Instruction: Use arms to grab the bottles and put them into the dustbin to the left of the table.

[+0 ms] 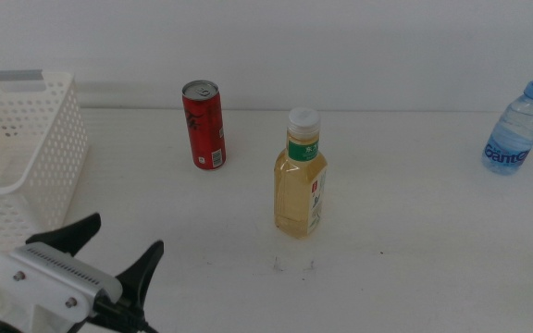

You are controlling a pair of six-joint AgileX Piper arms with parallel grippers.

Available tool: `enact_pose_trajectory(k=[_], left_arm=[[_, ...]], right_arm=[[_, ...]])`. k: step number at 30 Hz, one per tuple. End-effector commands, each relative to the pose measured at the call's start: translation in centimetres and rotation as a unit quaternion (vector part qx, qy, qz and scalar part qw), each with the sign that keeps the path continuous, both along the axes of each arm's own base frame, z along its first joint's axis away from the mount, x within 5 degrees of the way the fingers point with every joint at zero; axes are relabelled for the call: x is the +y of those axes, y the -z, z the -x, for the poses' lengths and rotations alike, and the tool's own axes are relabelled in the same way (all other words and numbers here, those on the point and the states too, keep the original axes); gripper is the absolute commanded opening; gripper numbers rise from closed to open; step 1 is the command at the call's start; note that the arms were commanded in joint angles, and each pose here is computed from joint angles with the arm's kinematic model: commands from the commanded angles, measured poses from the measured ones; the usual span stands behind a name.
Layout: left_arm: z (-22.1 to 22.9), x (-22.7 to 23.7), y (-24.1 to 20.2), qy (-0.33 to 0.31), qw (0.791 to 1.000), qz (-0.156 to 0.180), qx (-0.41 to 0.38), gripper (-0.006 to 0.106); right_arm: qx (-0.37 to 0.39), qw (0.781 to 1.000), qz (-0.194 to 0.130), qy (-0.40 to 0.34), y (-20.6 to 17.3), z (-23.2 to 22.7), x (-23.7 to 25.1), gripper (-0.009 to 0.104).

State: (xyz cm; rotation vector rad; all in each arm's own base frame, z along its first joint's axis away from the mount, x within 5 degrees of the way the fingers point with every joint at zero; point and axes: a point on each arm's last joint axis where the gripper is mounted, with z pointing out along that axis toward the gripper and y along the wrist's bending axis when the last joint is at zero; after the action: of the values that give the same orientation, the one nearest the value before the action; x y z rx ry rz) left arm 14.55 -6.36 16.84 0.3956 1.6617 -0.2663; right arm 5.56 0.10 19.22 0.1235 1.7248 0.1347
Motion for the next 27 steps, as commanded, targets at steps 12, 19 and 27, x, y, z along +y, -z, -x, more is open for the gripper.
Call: enact_pose_trajectory(k=[12,19,27], left_arm=[[-1.1,0.1,1.7,-0.036,0.999,0.015,0.022,0.094],[-1.1,0.2,1.7,-0.04,0.999,0.015,0.022,0.094],[-2.8,-0.5,1.2,-0.045,0.999,0.022,0.021,0.094]], right_arm=[[-0.004,1.0,0.009,0.002,0.0,0.0,-0.1,0.081],[-0.004,1.0,0.009,0.002,0.0,0.0,-0.1,0.081],[-0.004,1.0,0.009,0.002,0.0,0.0,-0.1,0.081]])
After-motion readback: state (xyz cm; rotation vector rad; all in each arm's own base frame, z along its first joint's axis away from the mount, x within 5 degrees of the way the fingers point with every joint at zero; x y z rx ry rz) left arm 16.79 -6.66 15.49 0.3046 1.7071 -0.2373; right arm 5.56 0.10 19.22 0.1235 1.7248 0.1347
